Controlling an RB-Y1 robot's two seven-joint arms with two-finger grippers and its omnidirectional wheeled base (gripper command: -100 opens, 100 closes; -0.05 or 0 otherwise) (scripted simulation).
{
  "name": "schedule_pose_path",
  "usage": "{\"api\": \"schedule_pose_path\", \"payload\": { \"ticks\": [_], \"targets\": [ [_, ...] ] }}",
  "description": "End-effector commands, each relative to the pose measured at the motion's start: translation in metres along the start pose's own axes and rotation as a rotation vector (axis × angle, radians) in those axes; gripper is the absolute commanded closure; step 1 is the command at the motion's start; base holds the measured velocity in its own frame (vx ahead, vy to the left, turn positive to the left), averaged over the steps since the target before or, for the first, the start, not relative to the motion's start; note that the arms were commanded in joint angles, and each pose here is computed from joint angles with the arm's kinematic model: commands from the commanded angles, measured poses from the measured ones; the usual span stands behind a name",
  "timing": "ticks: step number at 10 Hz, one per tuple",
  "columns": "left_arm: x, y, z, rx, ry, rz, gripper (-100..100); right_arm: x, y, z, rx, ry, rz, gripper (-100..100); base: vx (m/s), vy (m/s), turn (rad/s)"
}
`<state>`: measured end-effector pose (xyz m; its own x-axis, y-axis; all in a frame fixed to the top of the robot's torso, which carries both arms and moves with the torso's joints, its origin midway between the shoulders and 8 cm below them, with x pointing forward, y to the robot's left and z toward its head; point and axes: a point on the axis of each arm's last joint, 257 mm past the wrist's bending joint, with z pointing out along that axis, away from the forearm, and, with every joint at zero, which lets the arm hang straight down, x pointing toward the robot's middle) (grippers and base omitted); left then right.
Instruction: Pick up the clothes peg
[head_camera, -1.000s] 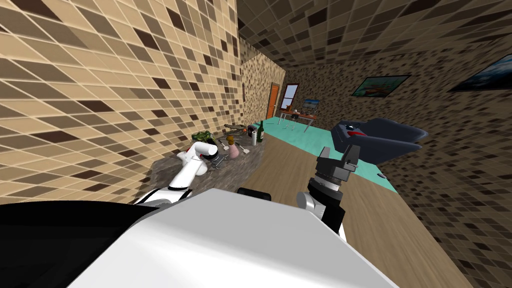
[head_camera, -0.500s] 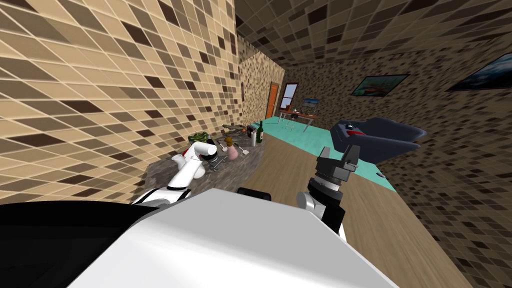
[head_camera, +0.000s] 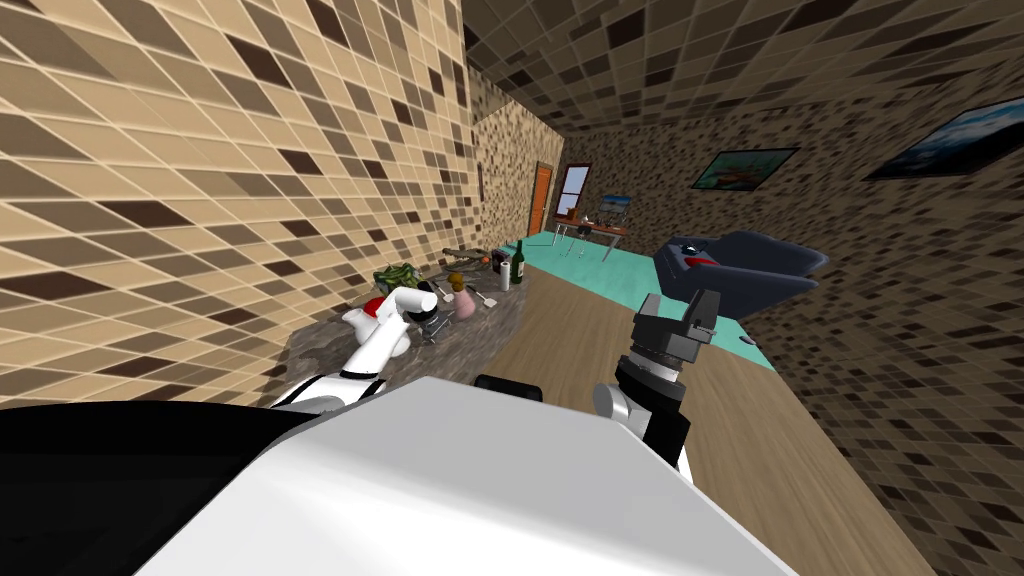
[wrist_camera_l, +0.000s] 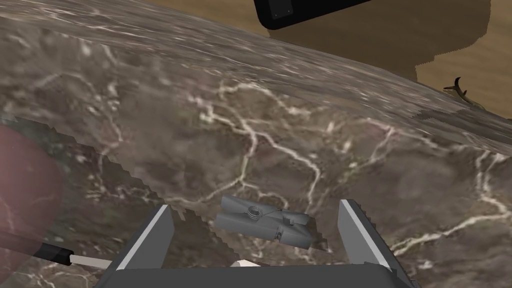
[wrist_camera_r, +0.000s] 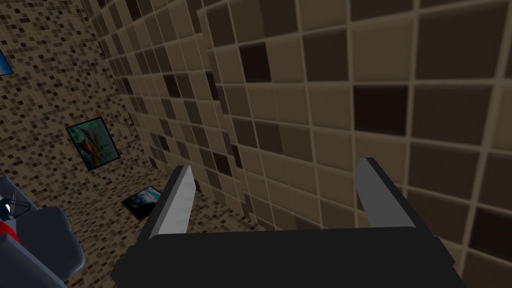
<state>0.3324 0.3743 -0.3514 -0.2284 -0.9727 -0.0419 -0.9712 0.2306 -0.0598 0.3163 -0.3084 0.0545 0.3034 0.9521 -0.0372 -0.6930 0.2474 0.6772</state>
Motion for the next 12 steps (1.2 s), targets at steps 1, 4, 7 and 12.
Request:
{"api": "schedule_pose_path", "payload": {
  "ticks": [1, 4, 7, 12],
  "targets": [
    [0.0, 0.0, 0.0, 0.0, 0.0, 0.0, -100, 0.0, 0.0, 0.0, 0.0, 0.0, 0.0, 0, -0.014, 0.005, -0.008],
    [0.0, 0.0, 0.001, 0.0, -0.001, -0.001, 100, 0.0, 0.0, 0.0, 0.0, 0.0, 0.0, 0, 0.0, 0.0, 0.0],
    [0.0, 0.0, 0.0, 0.002, -0.001, 0.0, 0, 0.0, 0.0, 0.0, 0.0, 0.0, 0.0, 0, 0.0, 0.0, 0.0],
    [0.003, 0.005, -0.019, 0.004, 0.001, 0.023, 100, 0.0, 0.0, 0.0, 0.0, 0.0, 0.0, 0, 0.041, -0.019, 0.063]
  ]
}}
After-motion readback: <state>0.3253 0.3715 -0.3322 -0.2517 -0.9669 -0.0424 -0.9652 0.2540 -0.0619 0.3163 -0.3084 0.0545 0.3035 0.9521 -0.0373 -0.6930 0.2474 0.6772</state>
